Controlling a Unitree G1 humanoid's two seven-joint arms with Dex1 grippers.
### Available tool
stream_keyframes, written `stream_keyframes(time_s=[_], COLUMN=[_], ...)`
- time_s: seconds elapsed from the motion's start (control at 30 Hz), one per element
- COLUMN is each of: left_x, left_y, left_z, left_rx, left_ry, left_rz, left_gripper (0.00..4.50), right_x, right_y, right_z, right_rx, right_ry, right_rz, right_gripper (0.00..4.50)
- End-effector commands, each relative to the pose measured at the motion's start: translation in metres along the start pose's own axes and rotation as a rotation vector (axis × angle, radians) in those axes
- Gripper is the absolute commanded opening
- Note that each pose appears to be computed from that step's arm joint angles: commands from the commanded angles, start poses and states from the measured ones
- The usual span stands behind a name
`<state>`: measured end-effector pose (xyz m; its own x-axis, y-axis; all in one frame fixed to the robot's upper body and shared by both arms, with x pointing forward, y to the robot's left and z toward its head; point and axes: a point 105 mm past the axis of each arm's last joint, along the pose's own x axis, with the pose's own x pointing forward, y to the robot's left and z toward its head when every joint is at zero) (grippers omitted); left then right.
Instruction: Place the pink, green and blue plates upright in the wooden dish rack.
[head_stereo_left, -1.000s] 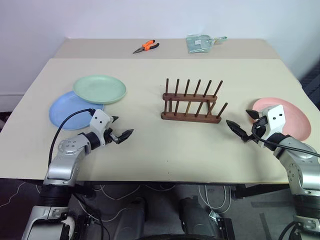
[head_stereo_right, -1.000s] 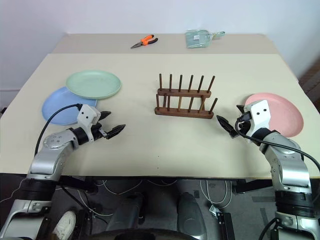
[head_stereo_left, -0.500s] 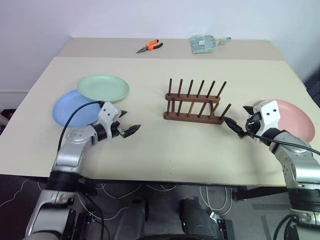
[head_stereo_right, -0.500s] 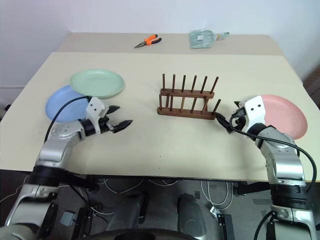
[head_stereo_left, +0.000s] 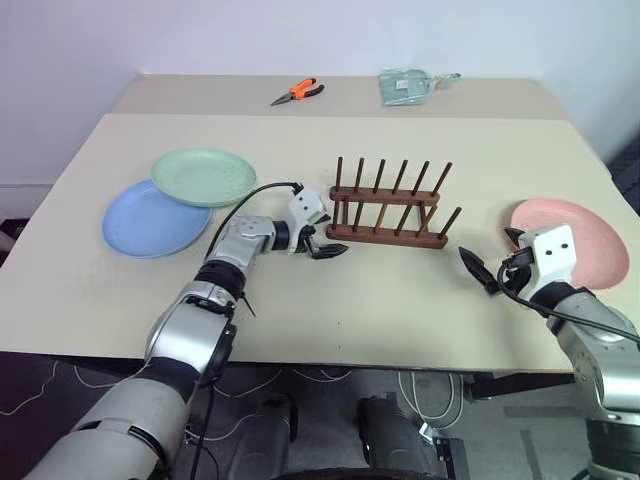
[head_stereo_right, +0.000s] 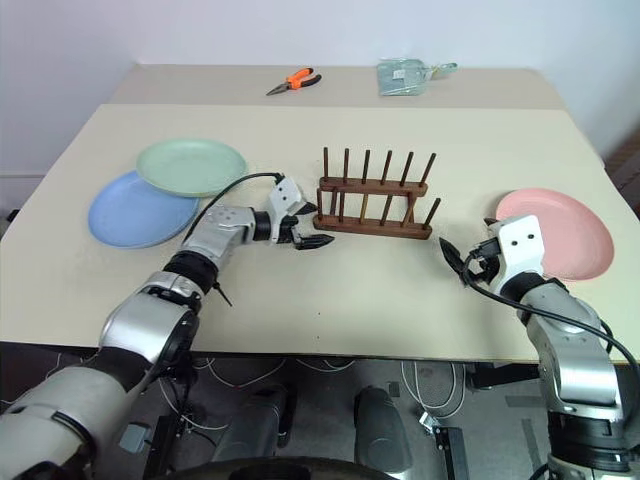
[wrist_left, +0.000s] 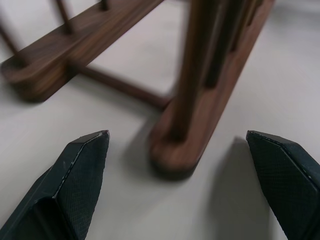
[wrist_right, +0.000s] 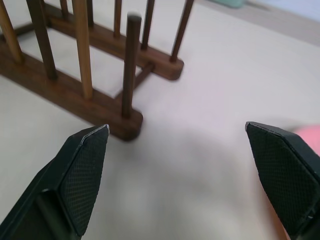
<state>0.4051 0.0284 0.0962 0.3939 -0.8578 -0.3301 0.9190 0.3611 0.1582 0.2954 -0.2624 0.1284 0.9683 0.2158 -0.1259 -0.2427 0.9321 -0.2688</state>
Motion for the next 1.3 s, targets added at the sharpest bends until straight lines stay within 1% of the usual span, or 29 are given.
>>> stream_keyframes(time_s=[0.03,0.2,0.23,0.33,0.4,0.53,0.6,0.63,0.7,0.73,0.77,0.87,0.9,0.93,1.0,1.03,1.13,1.2,1.23,1.3], left_x=[0.006,0.005,0.005,0.004,-0.001,-0.014,-0.022,-0.025,-0.027,-0.028,-0.03,-0.039,-0.046,-0.053,-0.067,-0.071,-0.082,-0.076,-0.068,-0.058], left_y=[-0.008,-0.012,-0.014,-0.021,-0.029,-0.046,-0.049,-0.047,-0.042,-0.04,-0.039,-0.036,-0.035,-0.034,-0.034,-0.035,-0.059,-0.079,-0.086,-0.093], left_z=[-0.006,-0.008,-0.008,-0.009,-0.007,-0.009,-0.016,-0.019,-0.023,-0.024,-0.027,-0.033,-0.035,-0.035,-0.036,-0.036,-0.036,-0.036,-0.035,-0.032], left_rx=[-0.001,0.028,0.032,0.083,0.132,0.221,0.231,0.229,0.201,0.193,0.196,0.212,0.194,0.168,0.121,0.107,0.044,0.05,0.051,0.046], left_ry=[0.022,0.021,0.02,0.018,-0.006,-0.017,0.023,0.038,0.063,0.068,0.087,0.122,0.127,0.125,0.117,0.116,0.098,0.099,0.093,0.08], left_rz=[-0.036,-0.064,-0.075,-0.136,-0.203,-0.344,-0.386,-0.373,-0.336,-0.327,-0.314,-0.289,-0.28,-0.273,-0.258,-0.255,-0.328,-0.363,-0.354,-0.327], left_gripper=[3.66,1.2,0.78,0.78,0.78,0.78,0.78,0.78,1.84,2.29,2.7,4.24,4.24,4.28,4.28,4.28,3.47,2.52,1.98,1.98], right_x=[-0.006,-0.007,-0.006,-0.005,-0.006,-0.013,-0.022,-0.025,-0.03,-0.032,-0.034,-0.043,-0.045,-0.047,-0.05,-0.05,-0.047,-0.043,-0.039,-0.033], right_y=[-0.004,-0.002,-0.001,0.001,-0.004,-0.018,-0.033,-0.039,-0.043,-0.044,-0.045,-0.046,-0.043,-0.038,-0.02,-0.014,0.017,0.034,0.041,0.049], right_z=[0.018,0.018,0.017,0.015,0.01,0.003,-0.003,-0.005,-0.006,-0.006,-0.007,-0.01,-0.01,-0.009,-0.008,-0.008,-0.015,-0.02,-0.024,-0.029], right_rx=[-0.023,-0.022,-0.023,-0.023,-0.026,-0.035,-0.05,-0.056,-0.063,-0.064,-0.069,-0.083,-0.09,-0.09,-0.082,-0.078,-0.075,-0.069,-0.071,-0.081], right_ry=[-0.059,-0.055,-0.051,-0.044,-0.028,0.004,0.031,0.041,0.049,0.049,0.058,0.087,0.094,0.097,0.108,0.113,0.153,0.169,0.177,0.19], right_rz=[-0.04,-0.036,-0.031,-0.021,-0.027,-0.06,-0.102,-0.115,-0.121,-0.119,-0.116,-0.092,-0.06,-0.025,0.076,0.107,0.24,0.299,0.319,0.338], right_gripper=[4.5,4.5,4.5,4.5,4.5,4.5,4.5,4.5,4.5,4.5,4.5,4.5,4.5,3.96,3.26,2.75,1.15,0.08,0.0,0.0])
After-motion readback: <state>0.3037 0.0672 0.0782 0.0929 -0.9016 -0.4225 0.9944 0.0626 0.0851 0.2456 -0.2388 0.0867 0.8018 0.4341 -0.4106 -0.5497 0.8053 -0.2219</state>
